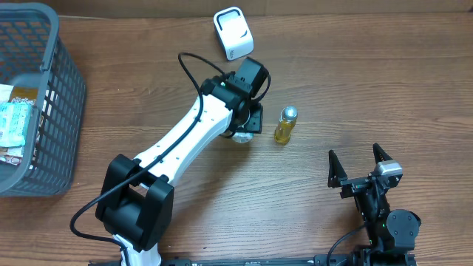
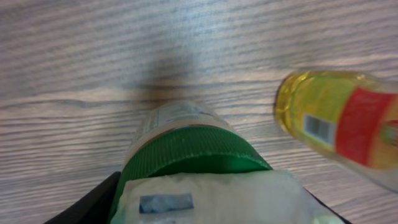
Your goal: Scan the item barcode
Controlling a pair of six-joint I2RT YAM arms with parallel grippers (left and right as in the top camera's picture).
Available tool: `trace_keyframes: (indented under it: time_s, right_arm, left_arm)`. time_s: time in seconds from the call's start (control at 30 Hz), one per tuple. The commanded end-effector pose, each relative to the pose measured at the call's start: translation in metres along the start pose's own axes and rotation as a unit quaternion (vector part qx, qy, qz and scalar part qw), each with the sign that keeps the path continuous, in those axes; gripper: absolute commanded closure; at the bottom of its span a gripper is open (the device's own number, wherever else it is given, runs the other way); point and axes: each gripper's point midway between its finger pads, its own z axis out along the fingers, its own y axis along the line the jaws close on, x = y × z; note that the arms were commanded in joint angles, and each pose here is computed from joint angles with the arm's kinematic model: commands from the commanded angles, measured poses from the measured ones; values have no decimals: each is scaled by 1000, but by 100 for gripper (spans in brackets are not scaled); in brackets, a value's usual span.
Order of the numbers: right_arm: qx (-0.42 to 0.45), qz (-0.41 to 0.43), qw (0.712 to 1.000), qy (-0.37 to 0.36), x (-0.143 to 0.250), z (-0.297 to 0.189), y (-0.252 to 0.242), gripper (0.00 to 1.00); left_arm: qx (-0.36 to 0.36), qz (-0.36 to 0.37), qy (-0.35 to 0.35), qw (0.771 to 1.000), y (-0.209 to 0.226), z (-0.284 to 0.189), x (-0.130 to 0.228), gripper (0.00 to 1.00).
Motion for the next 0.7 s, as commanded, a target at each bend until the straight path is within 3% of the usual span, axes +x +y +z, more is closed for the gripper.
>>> trace_keyframes:
  time_s: [0.0,0.67]
  right_arm:
    - [-1,1,1000,-1,2,0,0,0]
    - [-1,1,1000,-1,2,0,0,0]
  left_arm:
    - [16,6,-8,1000,-2,-3,0,53]
    - [12,-6,-3,1000,0,6,3,46]
